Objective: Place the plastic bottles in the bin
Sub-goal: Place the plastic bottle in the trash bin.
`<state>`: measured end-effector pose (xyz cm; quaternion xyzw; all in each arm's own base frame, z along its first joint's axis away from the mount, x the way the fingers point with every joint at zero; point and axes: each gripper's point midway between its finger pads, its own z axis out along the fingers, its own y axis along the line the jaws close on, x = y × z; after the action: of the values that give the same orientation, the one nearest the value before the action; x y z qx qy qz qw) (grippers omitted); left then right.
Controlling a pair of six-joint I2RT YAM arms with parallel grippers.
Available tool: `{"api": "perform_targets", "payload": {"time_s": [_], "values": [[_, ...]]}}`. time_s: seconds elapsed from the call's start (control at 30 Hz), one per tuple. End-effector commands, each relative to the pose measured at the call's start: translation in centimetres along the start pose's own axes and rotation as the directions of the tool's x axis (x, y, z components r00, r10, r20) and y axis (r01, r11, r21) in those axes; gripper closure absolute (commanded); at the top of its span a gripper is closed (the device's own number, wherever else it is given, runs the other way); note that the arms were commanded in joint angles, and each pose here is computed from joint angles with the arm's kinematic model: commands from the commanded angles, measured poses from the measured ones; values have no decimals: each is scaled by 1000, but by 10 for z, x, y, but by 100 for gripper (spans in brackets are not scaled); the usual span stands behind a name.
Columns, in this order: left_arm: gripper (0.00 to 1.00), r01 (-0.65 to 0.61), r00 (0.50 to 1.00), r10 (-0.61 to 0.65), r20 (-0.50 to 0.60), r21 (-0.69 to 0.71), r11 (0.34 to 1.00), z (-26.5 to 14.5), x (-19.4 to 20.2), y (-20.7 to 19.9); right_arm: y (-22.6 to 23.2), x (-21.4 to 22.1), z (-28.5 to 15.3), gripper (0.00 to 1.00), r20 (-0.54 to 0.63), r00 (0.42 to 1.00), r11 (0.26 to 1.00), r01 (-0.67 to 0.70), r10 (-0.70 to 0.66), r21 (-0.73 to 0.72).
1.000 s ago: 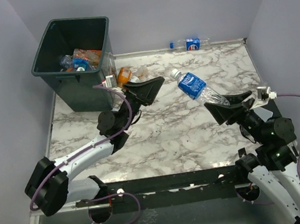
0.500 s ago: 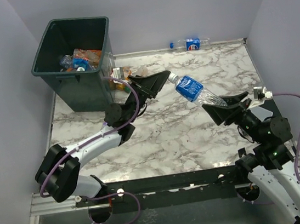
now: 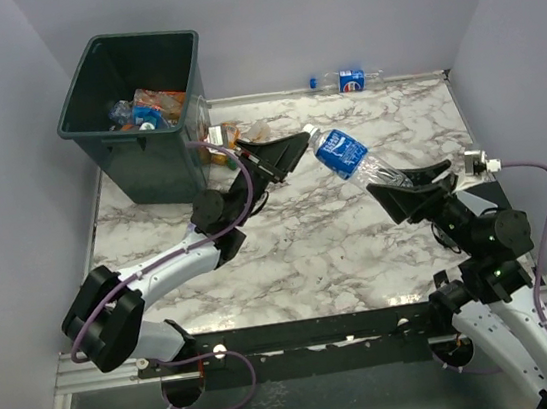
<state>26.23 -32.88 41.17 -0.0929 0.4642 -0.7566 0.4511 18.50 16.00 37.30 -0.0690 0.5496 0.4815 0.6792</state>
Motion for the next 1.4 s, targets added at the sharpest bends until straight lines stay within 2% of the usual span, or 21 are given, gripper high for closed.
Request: {"api": "perform_targets", "payload": {"time_s": [0.0, 0.07, 0.27, 0.5, 0.57, 0.6, 0.63, 0.67, 0.7, 0.73, 0.8, 0.83, 0.9, 0.97, 1.03, 1.13, 1.23, 1.33, 1.37], "values": [[13, 13, 1000, -12, -25, 46, 999, 10, 5, -14, 15, -1, 3, 72, -12, 1000, 997, -22, 21, -80], [20, 13, 1000, -12, -26, 49, 999, 12, 5, -14, 14, 4, 3, 72, -24, 999, 996, -36, 34, -81], [51, 12, 1000, -12, -14, 48, 999, 16, 3, -13, 11, 10, 1, 72, -37, 998, 996, -47, 44, -80], [52, 6, 999, -3, -40, 68, 998, 22, 10, -17, 7, 17, -2, 72, -45, 998, 996, -56, 53, -67], [64, -7, 999, 10, -46, 72, 997, 21, 12, -18, 6, 17, -2, 71, -48, 997, 996, -60, 57, -63], [74, -18, 998, 22, -51, 76, 997, 21, 14, -19, 6, 17, -2, 70, -49, 997, 996, -61, 58, -58], [87, -34, 998, 38, -56, 83, 996, 21, 14, -20, 4, 17, -1, 67, -55, 996, 997, -69, 66, -45], [96, -52, 996, 57, -62, 89, 995, 21, 15, -22, 2, 18, -1, 59, -66, 995, 997, -78, 76, -26], [100, -70, 995, 76, -66, 88, 994, 20, 15, -23, 1, 18, 0, 45, -78, 994, 997, -80, 79, -9], [100, -92, 993, 97, -65, 82, 992, 20, 14, -23, 1, 19, 1, 31, -98, 992, 997, -80, 80, 3], [100, -161, 985, 165, -58, 67, 985, 20, 7, -26, 0, 17, 2, 8, -135, 987, 996, -82, 86, 39], [100, -208, 976, 211, -60, 51, 977, 21, 2, -27, 0, 16, 2, 1, -153, 985, 995, -79, 86, 54], [100, -338, 938, 334, -91, -35, 941, 26, -13, -21, 1, 16, 1, 0, -207, 975, 995, -64, 80, 79], [100, -515, 856, 500, -130, -138, 846, 33, -39, -19, 8, 9, 1, 0, -242, 968, 995, -49, 68, 83], [100, -681, 731, 664, -160, -235, 693, 38, -73, -26, 18, 3, 0, 0, -272, 961, 998, -33, 47, 59], [100, -809, 546, 824, -150, -348, 473, 39, -123, -54, 34, -7, -3, 0, -276, 961, 1000, -6, 6, 0], [100, -829, 362, 927, -98, -489, 272, 30, -176, -87, 38, -12, -7, 0, -253, 967, 1000, 14, -16, -11], [100, -755, 137, 985, -107, -655, 33, 12, -229, -112, 27, -10, -11, 0, -225, 974, 999, 35, -28, 30], [100, -725, 35, 989, -143, -685, -73, 8, -245, -122, 23, -8, -13, 0, -222, 975, 998, 32, -21, 48]]}}
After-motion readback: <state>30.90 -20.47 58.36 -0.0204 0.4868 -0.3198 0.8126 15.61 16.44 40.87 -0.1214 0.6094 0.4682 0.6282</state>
